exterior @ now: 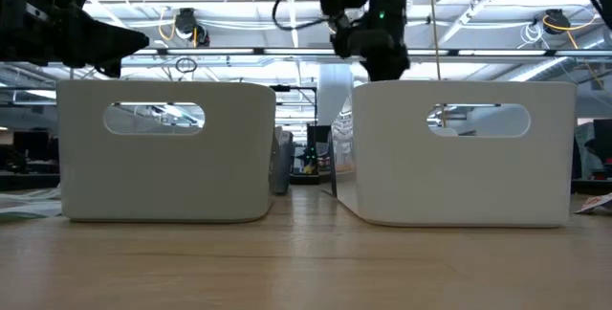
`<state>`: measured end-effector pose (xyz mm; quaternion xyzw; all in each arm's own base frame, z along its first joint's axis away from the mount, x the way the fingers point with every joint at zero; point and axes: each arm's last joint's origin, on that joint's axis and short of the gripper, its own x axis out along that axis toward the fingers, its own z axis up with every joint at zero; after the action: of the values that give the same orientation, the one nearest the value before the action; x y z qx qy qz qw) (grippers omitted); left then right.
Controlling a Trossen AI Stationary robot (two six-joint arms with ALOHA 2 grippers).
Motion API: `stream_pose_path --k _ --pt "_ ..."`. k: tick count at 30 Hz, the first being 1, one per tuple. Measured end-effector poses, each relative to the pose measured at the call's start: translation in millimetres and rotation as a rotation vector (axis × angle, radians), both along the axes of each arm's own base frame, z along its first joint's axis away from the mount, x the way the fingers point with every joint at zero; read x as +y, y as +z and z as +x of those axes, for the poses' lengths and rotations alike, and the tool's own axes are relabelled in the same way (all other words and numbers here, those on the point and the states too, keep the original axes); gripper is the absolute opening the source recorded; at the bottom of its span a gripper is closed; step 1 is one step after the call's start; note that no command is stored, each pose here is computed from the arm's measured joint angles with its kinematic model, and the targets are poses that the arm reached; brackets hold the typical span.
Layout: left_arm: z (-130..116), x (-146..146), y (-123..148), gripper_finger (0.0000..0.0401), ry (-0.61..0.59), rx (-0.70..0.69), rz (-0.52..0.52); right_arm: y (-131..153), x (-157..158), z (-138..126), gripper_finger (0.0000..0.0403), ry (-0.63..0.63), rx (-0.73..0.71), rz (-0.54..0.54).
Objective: Pick & Place First Aid Supplies
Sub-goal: Put the blue pad into the right black bin
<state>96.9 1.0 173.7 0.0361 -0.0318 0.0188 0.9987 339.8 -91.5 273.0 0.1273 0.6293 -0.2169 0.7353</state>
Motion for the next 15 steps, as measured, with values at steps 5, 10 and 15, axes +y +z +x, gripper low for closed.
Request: stream_pose_path --k 5,10,15 --pt "0.0 0.0 0.0 0.0047 0.0 0.0 0.0 -25.8 7.0 13.9 0.0 0.033 -0.013 0.043" --pt "0.0 0.0 0.0 0.0047 0.0 0.0 0.0 -56.0 15.0 21.0 0.0 0.07 0.022 0.122" --pt "0.0 0.0 -0.1 0.0047 0.0 0.0 0.0 -73.8 16.3 21.6 0.0026 0.082 0.032 0.162"
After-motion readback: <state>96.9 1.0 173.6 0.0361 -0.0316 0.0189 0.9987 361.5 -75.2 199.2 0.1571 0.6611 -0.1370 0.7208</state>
